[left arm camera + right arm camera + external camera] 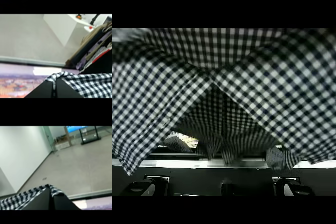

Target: Fold the clothes and pants, and hang the long-sleeved shirts on hangers.

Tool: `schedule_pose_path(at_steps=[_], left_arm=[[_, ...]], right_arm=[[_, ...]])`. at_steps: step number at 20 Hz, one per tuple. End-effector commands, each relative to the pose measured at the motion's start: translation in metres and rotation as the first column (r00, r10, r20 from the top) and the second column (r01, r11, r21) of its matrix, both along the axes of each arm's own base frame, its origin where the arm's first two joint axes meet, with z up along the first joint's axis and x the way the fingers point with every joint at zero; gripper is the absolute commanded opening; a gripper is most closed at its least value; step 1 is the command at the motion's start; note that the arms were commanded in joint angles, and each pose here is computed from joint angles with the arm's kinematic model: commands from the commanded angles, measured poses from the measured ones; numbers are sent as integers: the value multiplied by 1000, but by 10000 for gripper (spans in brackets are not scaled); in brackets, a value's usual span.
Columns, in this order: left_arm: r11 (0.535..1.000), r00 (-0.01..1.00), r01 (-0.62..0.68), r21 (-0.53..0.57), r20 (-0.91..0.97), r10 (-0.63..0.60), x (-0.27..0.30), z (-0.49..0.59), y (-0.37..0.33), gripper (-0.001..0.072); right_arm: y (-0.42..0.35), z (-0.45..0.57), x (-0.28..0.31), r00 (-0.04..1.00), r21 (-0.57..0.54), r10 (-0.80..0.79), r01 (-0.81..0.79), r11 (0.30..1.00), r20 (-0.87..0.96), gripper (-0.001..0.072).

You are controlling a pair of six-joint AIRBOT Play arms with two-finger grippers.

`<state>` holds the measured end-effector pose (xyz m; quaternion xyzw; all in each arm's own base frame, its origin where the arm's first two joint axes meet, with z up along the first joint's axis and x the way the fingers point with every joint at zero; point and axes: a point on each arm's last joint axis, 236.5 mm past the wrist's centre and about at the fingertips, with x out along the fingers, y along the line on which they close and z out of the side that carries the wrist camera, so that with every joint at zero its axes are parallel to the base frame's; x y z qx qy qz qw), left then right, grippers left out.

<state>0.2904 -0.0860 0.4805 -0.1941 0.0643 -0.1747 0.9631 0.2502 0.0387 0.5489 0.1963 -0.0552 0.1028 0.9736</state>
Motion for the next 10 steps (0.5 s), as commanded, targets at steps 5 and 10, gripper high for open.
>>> schedule_pose_path(at_steps=[5,10], left_arm=[[998,926,-52,-28,-375,38,175,-181,2,18],[997,841,-72,-34,-539,43,279,-336,-15,18]], right_arm=[[20,-168,250,884,263,297,-208,942,-362,32],[71,-333,371,802,296,323,-192,936,-502,32]])
